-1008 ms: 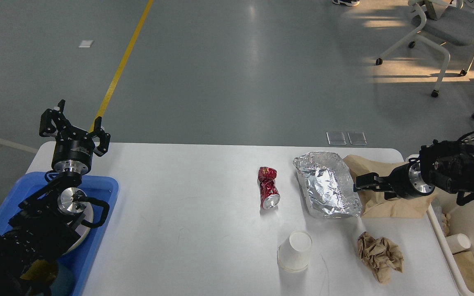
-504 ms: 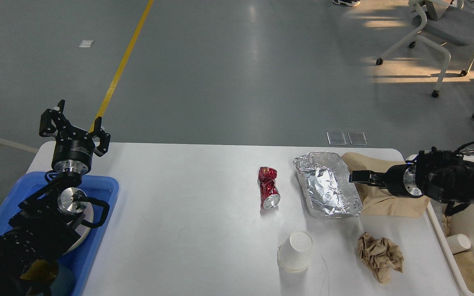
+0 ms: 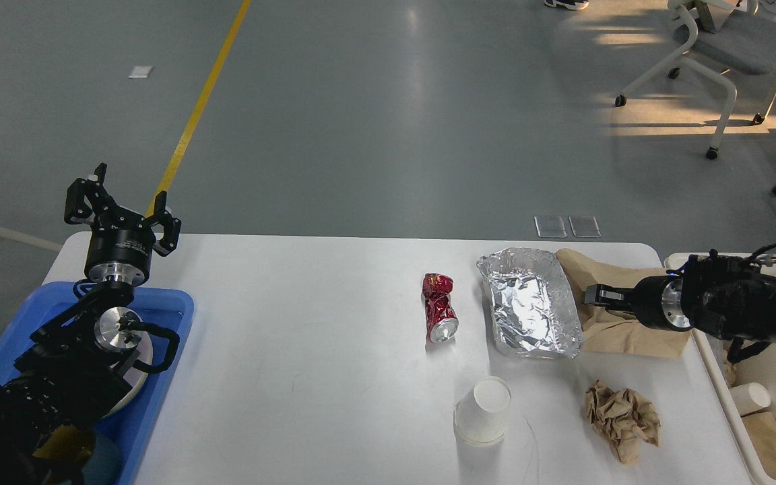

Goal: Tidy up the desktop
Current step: 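Close the right gripper on the brown paper bag's edge, then lift the paper bag up and away from the table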

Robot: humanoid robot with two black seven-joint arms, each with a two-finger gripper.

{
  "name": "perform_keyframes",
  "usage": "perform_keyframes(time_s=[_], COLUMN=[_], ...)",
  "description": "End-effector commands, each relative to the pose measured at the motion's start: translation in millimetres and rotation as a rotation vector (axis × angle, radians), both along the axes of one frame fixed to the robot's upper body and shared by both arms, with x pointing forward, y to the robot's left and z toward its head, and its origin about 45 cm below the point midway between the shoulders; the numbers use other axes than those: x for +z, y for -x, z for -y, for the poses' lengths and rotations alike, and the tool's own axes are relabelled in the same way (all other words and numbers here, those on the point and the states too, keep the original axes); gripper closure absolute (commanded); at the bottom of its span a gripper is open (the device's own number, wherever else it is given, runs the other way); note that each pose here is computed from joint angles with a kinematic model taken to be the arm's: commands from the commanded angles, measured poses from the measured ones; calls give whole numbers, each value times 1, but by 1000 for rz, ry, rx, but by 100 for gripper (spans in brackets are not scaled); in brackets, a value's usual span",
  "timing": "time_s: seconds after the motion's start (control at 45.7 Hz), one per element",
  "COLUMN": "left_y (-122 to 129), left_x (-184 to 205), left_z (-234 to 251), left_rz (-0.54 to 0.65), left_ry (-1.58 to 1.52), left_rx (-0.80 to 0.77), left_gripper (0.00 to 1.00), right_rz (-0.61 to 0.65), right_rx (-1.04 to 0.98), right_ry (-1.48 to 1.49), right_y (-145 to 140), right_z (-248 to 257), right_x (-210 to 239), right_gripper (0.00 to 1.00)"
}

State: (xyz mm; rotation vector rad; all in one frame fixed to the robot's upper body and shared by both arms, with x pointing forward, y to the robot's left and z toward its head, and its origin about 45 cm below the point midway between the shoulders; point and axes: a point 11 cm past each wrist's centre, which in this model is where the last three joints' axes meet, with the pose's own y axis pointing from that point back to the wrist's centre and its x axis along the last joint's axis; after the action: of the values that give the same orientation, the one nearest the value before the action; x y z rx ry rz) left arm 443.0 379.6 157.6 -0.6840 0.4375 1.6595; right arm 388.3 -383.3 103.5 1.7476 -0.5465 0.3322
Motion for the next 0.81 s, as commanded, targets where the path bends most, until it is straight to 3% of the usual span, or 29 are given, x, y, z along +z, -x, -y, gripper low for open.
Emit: perform_keyframes(time_s=[0.0,0.526,0.789], left_y=[0,0,0], left_x=[0,0,0], left_z=[0,0,0], left_rz=[-1,0,-1], left_ry=[0,0,-2], left_rx=[1,2,2], left_gripper=[3,4,4], right_rz=[-11,-15,-162], right_rx=[-2,-16,-93], right_ry=[0,25,-24], right_y=[2,2,-5], right_z=[1,16,36], right_x=[-1,8,53], right_gripper=[100,100,100])
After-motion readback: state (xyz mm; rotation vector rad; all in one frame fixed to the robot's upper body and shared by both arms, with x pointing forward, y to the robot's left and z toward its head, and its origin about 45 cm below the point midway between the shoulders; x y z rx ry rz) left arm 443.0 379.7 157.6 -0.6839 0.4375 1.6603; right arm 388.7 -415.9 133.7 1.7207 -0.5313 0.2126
